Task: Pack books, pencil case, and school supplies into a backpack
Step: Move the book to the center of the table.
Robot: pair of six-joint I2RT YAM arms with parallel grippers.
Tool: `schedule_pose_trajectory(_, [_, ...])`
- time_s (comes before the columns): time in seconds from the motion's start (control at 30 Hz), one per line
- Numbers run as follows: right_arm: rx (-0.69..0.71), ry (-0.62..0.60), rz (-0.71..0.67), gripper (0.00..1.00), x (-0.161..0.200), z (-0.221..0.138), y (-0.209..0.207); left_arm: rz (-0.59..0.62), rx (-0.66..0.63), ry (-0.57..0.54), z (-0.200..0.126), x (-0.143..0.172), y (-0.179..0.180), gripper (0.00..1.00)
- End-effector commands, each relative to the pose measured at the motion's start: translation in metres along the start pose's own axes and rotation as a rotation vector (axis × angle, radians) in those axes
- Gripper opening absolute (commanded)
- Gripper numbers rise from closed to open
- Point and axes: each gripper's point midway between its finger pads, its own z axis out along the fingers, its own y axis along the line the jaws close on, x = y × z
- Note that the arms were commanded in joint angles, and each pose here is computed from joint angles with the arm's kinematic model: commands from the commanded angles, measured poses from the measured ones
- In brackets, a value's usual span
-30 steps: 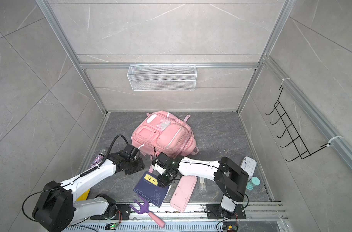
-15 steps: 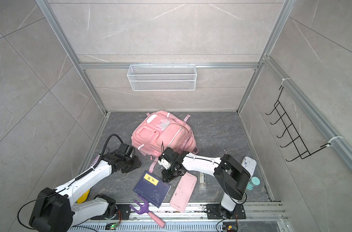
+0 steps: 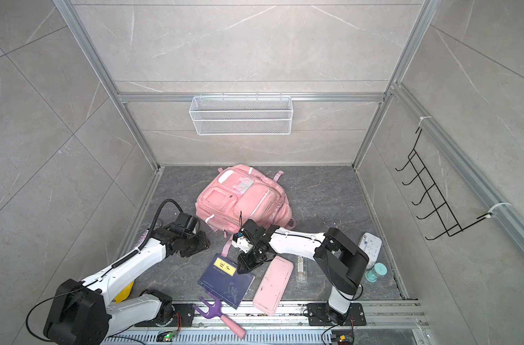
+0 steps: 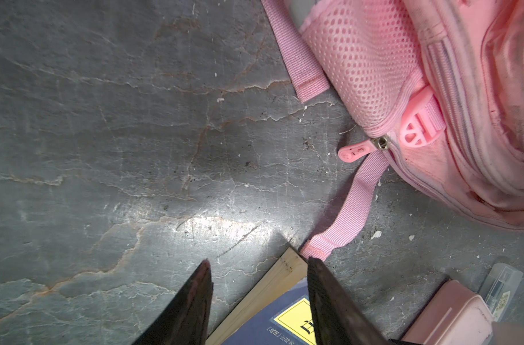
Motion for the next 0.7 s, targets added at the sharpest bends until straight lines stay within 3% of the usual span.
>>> schedule_pose_trajectory(0.0, [-0.017, 0.009, 0.001, 0.40, 0.000, 0.007, -0.001, 0.013, 0.009, 0.010, -0.003, 0.001, -0.001, 0.54])
schedule_pose_trajectory(0.3, [-0.137, -0.010, -0.011, 0.32, -0.006, 0.009, 0.019, 0.011, 0.002, 0.011, -0.005, 0.005, 0.005, 0.54])
schedule_pose_trajectory(0.67, [-0.146, 0.008, -0.007, 0.14, -0.014, 0.019, 0.017, -0.009, -0.002, 0.000, -0.006, 0.005, 0.013, 0.54])
